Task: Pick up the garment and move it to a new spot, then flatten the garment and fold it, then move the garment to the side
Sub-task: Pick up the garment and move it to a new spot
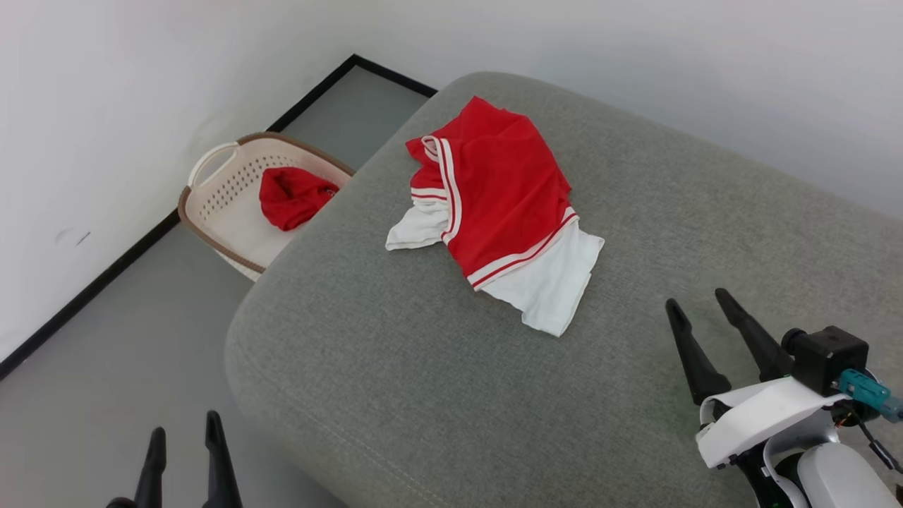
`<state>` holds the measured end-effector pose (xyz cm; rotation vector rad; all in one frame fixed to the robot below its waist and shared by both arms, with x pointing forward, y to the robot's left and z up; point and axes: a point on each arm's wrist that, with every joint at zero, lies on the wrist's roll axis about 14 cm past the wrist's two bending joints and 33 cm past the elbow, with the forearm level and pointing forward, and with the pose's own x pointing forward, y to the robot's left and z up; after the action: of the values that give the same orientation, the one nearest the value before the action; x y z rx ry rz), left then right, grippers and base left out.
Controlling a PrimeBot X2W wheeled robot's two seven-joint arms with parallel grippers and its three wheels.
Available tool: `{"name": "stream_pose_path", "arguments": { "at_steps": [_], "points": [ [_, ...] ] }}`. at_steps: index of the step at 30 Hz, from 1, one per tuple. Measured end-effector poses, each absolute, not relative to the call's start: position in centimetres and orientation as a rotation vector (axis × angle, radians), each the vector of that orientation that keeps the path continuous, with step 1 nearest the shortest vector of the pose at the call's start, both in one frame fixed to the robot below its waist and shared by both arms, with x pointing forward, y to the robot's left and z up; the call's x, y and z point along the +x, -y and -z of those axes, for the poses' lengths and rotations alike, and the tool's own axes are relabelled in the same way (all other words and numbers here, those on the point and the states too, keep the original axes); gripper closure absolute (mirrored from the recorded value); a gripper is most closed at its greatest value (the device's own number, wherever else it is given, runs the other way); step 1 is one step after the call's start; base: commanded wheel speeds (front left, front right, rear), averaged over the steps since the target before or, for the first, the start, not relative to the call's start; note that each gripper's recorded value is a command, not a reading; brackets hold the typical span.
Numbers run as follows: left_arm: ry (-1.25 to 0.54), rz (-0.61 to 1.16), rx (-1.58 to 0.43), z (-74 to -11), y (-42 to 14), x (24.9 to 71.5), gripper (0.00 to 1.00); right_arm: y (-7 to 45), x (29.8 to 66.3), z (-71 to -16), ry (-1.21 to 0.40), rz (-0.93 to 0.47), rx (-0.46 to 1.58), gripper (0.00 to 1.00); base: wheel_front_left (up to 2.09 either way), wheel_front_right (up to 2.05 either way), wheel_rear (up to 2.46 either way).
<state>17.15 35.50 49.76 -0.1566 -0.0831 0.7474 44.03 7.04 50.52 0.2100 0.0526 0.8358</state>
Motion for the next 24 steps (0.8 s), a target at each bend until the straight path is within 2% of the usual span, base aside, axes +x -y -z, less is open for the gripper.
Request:
{"name": "stream_pose_path", "arguments": {
  "at_steps": [5, 9, 13, 18, 22, 24],
  "points": [
    [0.082, -0.731, -0.173, -49.7, -34.8, 17.8, 0.00, -7.2, 44.2, -50.1, -0.056, -0.848, 0.205, 0.00, 0.00, 0.00, 0.00],
    [0.100, -0.648, -0.177, -50.2, -33.9, 20.0, 0.00, -6.4, 44.6, -50.2, -0.046, -0.829, 0.204, 0.00, 0.00, 0.00, 0.00],
    [0.141, -0.506, -0.095, -52.4, -33.6, 24.4, 0.00, -5.3, 44.3, -50.0, -0.044, -0.813, 0.199, 0.00, 0.00, 0.00, 0.00],
    [0.288, -0.361, 0.043, -59.5, -34.7, 31.3, 0.00, -5.7, 44.7, -52.4, 0.021, -0.839, 0.184, 0.00, 0.00, 0.00, 0.00],
    [0.365, -0.291, 0.083, -64.7, -35.7, 37.1, 0.00, -5.4, 45.9, -53.5, 0.063, -0.837, 0.177, 0.00, 0.00, 0.00, 0.00],
    [0.363, -0.280, 0.036, -66.0, -36.4, 40.1, 0.00, -5.2, 46.6, -53.9, 0.083, -0.832, 0.177, 0.00, 0.00, 0.00, 0.00]
  ]
}}
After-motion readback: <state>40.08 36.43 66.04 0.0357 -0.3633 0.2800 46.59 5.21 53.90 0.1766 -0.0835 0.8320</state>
